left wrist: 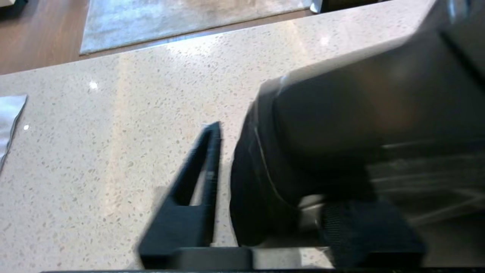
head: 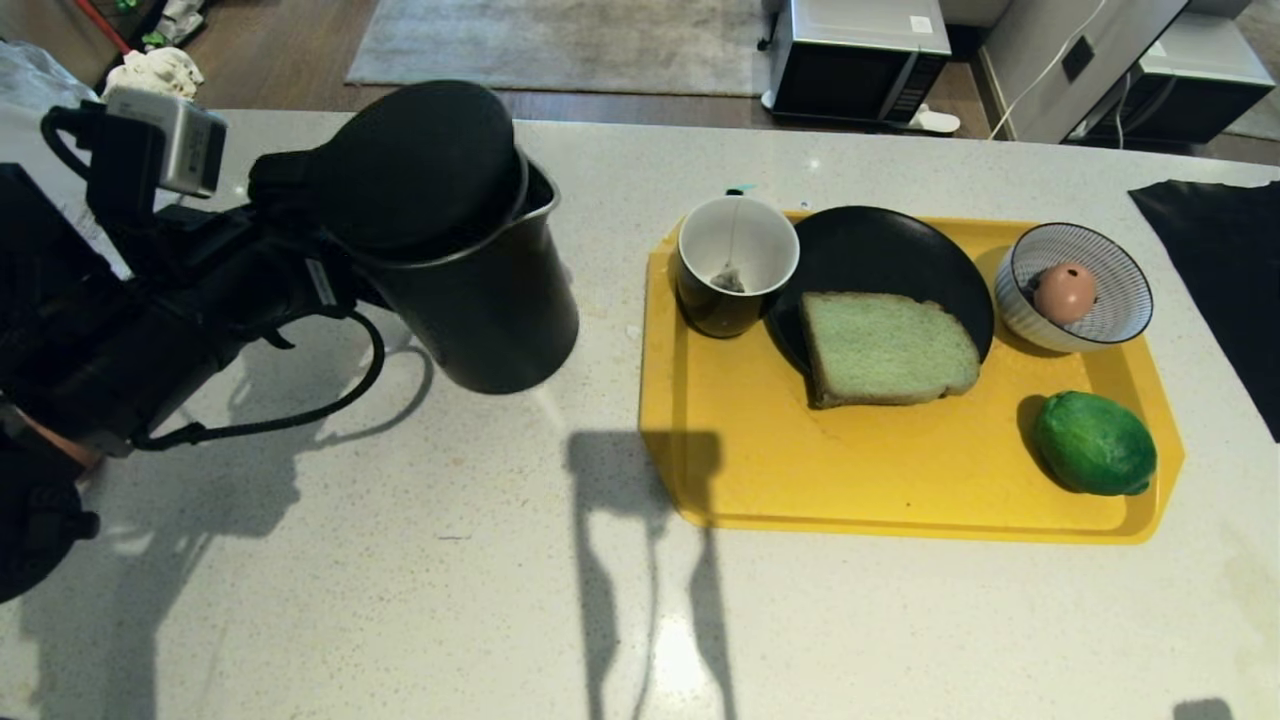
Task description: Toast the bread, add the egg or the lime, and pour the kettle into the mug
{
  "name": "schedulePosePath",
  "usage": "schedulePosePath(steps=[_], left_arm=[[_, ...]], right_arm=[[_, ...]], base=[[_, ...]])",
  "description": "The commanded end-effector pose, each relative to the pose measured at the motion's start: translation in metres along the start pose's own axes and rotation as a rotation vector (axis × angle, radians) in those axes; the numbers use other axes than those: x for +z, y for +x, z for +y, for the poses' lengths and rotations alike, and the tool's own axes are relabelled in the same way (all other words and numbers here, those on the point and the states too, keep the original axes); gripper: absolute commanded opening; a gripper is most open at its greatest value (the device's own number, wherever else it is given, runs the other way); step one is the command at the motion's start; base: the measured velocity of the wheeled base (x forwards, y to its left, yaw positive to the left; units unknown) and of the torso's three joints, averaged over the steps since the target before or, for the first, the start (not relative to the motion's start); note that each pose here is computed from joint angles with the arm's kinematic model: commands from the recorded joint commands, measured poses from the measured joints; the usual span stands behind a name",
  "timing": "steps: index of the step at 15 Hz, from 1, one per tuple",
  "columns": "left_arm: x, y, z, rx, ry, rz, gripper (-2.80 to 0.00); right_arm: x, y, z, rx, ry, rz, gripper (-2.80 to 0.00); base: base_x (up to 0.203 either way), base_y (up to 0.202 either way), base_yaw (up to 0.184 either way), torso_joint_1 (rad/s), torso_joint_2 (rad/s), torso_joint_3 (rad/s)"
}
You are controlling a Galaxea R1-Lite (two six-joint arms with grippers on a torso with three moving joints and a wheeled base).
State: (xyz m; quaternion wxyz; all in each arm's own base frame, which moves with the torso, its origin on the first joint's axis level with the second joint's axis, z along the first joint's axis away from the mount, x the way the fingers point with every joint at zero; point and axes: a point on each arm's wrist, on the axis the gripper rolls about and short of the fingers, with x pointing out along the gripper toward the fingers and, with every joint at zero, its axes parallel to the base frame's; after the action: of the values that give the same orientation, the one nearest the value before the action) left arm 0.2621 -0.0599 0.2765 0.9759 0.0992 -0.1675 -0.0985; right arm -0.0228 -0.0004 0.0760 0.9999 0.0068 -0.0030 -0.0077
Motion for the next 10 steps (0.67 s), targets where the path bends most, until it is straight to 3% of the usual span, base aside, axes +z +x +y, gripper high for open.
schedulePosePath(steps=[1, 5, 10], left_arm=[[-0.001, -0.004, 0.000, 0.002, 0.001, 0.000, 0.00], [0.002, -0.016, 0.000, 0.000, 0.001, 0.004, 0.00], [-0.002, -0.058, -0.001, -0.005, 0.002, 0.044, 0.00]], right_arm=[[0.000, 0.000, 0.000, 0.000, 0.000, 0.001, -2.80], [0.000, 0.000, 0.000, 0.000, 0.000, 0.001, -2.80], [0.000, 0.000, 0.000, 0.000, 0.000, 0.001, -2.80]], base=[[0.000, 0.000, 0.000, 0.000, 0.00, 0.000], [0.000, 0.000, 0.000, 0.000, 0.00, 0.000], [0.000, 0.000, 0.000, 0.000, 0.00, 0.000]])
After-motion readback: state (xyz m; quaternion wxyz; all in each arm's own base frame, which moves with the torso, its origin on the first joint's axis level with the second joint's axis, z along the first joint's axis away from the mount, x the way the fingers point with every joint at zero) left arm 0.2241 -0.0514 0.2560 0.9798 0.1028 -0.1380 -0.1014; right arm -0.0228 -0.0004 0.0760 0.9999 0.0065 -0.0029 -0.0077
